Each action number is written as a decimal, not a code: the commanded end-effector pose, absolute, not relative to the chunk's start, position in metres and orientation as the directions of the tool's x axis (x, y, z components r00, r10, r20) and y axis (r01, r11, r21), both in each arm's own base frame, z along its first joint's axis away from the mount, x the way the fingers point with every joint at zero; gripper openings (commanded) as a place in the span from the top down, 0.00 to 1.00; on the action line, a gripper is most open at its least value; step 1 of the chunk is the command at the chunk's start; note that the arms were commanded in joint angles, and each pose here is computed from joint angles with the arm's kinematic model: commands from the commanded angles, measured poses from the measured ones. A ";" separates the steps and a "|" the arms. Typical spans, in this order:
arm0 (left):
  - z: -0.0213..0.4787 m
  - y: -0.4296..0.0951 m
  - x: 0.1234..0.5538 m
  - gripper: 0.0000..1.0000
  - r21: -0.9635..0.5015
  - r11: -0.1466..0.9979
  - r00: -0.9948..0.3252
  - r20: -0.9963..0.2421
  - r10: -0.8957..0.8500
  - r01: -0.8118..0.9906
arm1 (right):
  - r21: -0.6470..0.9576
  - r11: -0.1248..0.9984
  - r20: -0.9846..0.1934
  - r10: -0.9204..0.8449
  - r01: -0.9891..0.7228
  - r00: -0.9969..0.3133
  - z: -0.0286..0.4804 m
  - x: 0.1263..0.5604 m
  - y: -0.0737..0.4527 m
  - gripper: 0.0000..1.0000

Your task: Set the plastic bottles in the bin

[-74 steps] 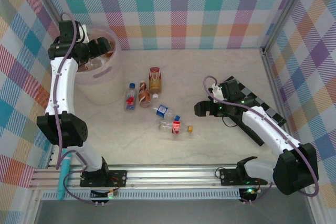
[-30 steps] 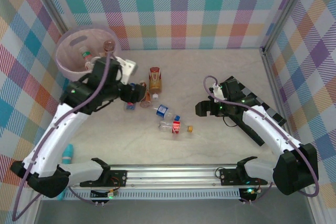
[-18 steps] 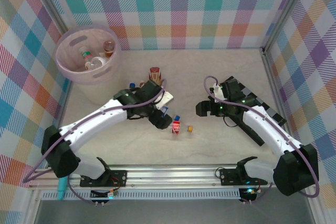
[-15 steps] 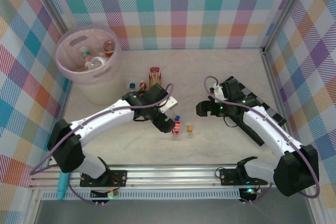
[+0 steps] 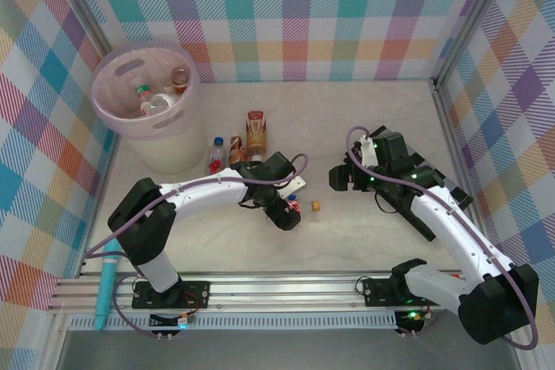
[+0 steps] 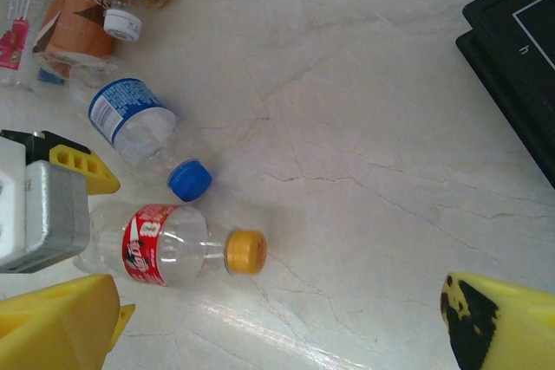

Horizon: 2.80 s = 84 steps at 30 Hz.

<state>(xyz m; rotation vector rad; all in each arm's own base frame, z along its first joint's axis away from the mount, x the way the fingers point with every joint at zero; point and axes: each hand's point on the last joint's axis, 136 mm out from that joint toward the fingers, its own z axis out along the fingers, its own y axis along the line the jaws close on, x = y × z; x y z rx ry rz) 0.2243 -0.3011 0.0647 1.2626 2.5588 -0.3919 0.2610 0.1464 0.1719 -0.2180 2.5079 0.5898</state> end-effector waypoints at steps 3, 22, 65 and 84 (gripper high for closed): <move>0.054 -0.308 0.212 0.07 -0.143 0.578 -0.588 -0.343 0.733 0.804 | 0.357 0.895 -0.556 -0.027 -0.268 -0.831 0.175 0.264 0.144 0.05; 0.033 -0.305 0.201 0.42 -0.115 0.628 -0.626 -0.330 0.707 0.770 | 0.374 0.889 -0.552 -0.018 -0.266 -0.834 0.171 0.265 0.147 0.05; 0.378 -0.136 0.354 1.00 -0.367 0.875 -0.602 -0.790 -0.115 0.315 | 0.392 0.881 -0.540 -0.012 -0.265 -0.842 0.160 0.268 0.151 0.05; 0.359 0.053 0.421 1.00 -0.341 0.910 -0.531 -0.739 -0.414 -0.235 | 0.402 0.877 -0.533 -0.010 -0.264 -0.846 0.153 0.263 0.151 0.05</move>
